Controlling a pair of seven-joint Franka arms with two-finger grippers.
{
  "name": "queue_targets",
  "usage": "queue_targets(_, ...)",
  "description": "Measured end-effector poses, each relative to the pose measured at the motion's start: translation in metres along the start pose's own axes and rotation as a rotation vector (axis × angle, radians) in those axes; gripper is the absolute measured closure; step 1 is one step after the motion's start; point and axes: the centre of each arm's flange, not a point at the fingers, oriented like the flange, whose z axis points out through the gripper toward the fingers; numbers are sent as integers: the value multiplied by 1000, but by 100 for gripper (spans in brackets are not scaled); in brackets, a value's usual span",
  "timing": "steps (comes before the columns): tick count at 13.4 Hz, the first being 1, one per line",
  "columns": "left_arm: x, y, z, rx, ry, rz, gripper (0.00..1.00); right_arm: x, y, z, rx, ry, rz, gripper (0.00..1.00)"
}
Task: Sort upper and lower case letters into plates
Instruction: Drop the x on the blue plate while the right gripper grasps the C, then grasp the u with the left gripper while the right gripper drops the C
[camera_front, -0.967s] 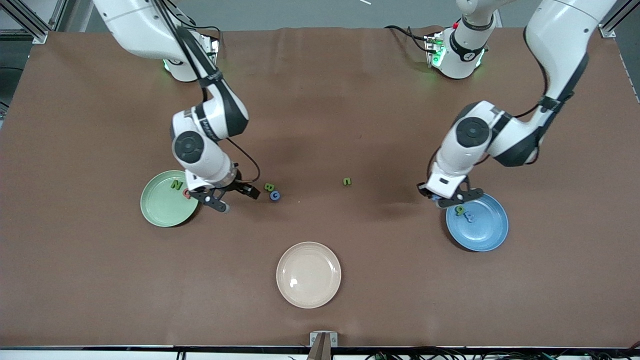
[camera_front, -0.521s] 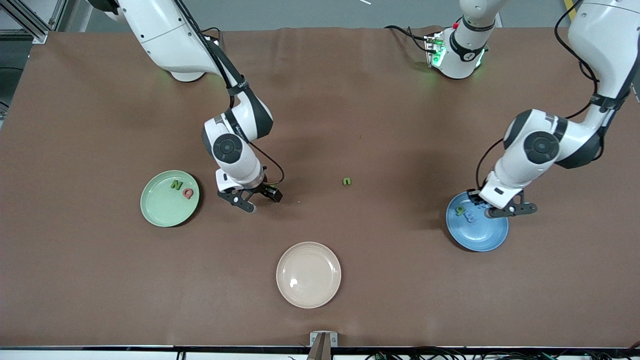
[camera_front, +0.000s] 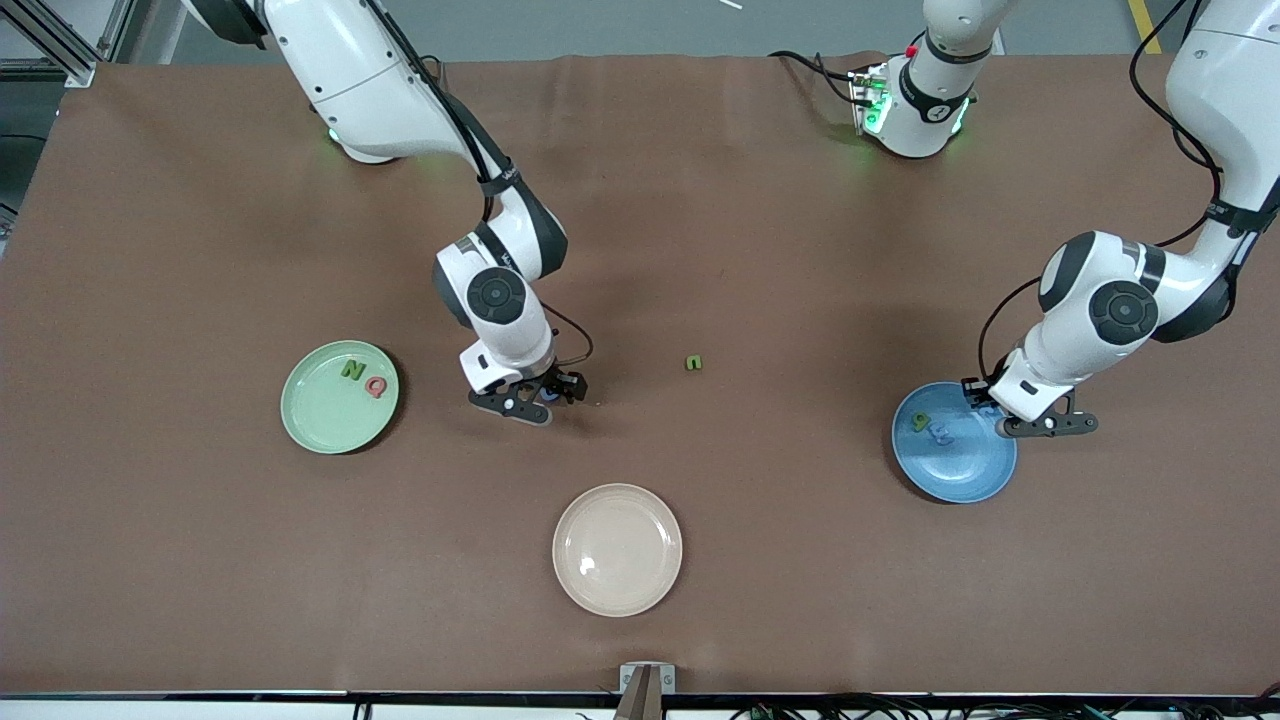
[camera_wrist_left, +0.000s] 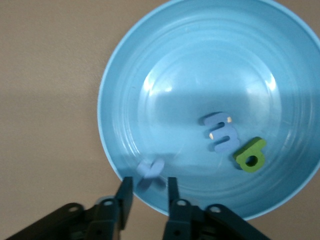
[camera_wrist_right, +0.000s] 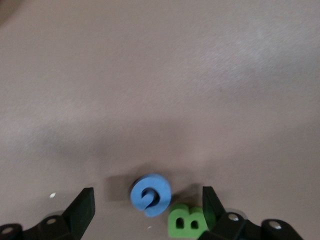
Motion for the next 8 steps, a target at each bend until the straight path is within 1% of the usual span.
queue_targets(1, 2, -1, -2, 0, 5, -3, 54, -4, -3, 0, 2, 1, -8, 6)
queue_targets(2, 3, -2, -3, 0, 9, -4, 54, -6, -5, 1, 2, 1, -12, 11)
queue_targets(3, 5, -1, -5, 0, 12, -4, 53, -7, -6, 2, 2, 0, -14, 12)
queue_targets(4, 6, 0, -6, -2, 16, -2, 49, -7, -6, 2, 2, 1, -14, 15)
queue_targets(5, 6, 5, -9, -5, 21, 5, 45, -7, -5, 2, 2, 2, -14, 15)
queue_targets(6, 7, 15, -13, -14, 28, 5, 45, -6, -5, 2, 2, 2, -13, 16)
queue_targets(8, 4, 55, -27, -44, 43, -57, 41, -5, -4, 2, 1, 3, -12, 17)
